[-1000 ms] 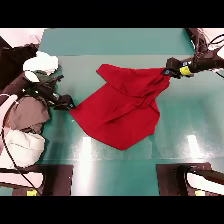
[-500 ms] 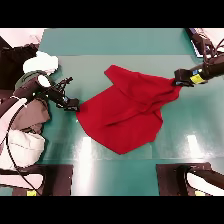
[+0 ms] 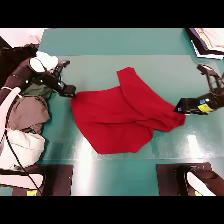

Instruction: Fold the shirts.

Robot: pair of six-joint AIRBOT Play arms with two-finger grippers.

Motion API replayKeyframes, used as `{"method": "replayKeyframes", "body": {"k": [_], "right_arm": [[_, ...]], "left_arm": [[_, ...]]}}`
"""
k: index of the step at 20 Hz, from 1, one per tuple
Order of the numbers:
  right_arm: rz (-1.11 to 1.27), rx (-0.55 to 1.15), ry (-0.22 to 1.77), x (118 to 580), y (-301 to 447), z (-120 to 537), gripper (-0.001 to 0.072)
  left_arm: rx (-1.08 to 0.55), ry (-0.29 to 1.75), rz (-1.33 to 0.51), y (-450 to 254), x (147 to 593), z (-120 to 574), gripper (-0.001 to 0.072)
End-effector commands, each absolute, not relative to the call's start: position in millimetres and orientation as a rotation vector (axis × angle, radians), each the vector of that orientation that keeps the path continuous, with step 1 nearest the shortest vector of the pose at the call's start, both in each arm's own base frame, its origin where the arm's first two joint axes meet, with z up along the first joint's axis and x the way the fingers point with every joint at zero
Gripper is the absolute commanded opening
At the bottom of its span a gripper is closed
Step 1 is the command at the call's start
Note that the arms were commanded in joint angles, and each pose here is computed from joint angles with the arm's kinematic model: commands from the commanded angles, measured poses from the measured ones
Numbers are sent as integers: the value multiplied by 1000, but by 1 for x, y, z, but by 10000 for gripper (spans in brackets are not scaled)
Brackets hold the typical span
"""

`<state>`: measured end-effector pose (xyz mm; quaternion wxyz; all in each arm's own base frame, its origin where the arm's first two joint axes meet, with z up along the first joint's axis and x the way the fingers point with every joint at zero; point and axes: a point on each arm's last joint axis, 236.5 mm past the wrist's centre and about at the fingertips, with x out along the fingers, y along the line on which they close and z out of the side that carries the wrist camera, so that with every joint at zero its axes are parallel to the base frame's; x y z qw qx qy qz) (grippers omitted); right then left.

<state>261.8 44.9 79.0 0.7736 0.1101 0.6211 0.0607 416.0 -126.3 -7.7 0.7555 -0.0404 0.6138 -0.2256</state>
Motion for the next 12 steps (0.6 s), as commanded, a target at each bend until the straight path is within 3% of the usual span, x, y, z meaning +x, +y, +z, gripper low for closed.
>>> {"method": "replayKeyframes", "body": {"k": [1, 6, 12], "right_arm": [[116, 300, 1221, 266, 40, 98, 596], [244, 263, 1131, 326, 89, 96, 594], [249, 224, 1137, 432, 125, 35, 552]], "left_arm": [[-60, 1261, -506, -128, 434, 23, 26], [-81, 1267, -527, -133, 432, 26, 26], [-79, 1297, -537, -133, 424, 24, 26]]}}
